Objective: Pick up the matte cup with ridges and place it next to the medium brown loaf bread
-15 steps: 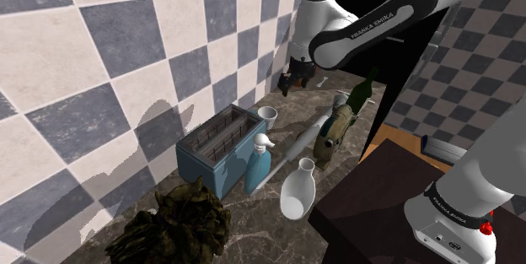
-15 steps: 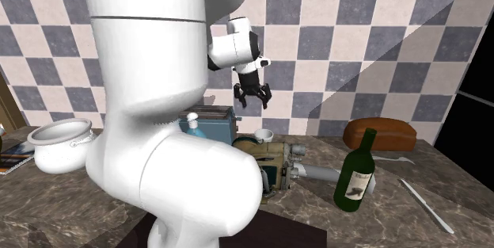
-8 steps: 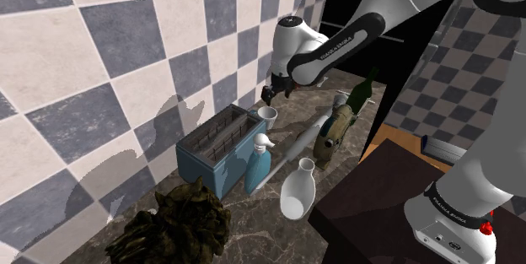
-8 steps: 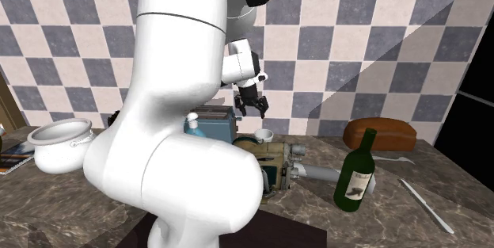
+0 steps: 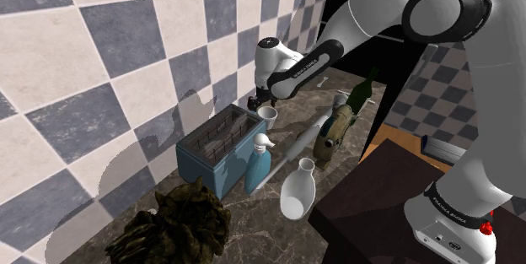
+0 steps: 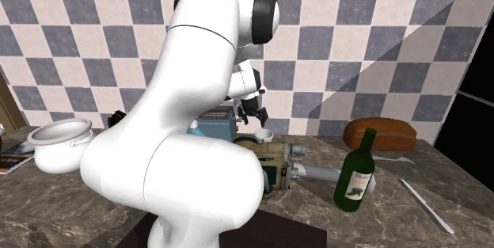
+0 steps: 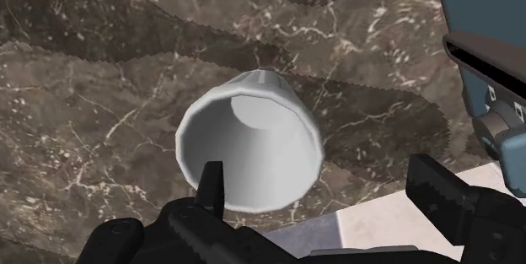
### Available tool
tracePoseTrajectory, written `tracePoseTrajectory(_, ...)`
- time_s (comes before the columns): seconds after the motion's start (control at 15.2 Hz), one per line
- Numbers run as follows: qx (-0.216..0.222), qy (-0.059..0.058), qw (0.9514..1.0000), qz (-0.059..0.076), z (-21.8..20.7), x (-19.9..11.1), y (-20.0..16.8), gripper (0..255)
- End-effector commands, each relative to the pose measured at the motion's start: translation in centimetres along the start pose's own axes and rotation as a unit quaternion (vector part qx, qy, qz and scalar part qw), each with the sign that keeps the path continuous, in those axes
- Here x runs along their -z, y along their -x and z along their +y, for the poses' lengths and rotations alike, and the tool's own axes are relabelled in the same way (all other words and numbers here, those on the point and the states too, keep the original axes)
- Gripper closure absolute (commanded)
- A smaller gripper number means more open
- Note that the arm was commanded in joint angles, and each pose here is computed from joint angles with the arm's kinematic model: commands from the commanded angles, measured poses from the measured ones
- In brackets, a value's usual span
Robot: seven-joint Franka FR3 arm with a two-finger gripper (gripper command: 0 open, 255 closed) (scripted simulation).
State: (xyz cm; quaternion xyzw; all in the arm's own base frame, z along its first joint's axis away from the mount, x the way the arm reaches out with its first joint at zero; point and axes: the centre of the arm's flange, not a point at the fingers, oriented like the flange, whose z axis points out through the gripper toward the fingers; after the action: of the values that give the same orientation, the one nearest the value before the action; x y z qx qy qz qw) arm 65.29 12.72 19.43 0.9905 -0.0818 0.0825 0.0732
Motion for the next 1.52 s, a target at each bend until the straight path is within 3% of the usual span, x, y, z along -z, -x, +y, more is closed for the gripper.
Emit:
tracePoseTrajectory(0.0, -0.004, 0.001, 1.0, 0.0, -1.2, -2.4, -1.2, 0)
tracePoseTrajectory(0.53, -0.005, 0.001, 1.0, 0.0, -1.3, -6.6, -1.2, 0)
tracePoseTrajectory(1.06, -0.005, 0.001, 1.0, 0.0, -1.3, -6.6, -1.2, 0)
tracePoseTrajectory(1.12, -0.005, 0.001, 1.0, 0.0, -1.3, -6.6, -1.2, 255)
tracePoseTrajectory(1.45, -0.005, 0.001, 1.0, 0.0, -1.3, -6.6, -1.2, 255)
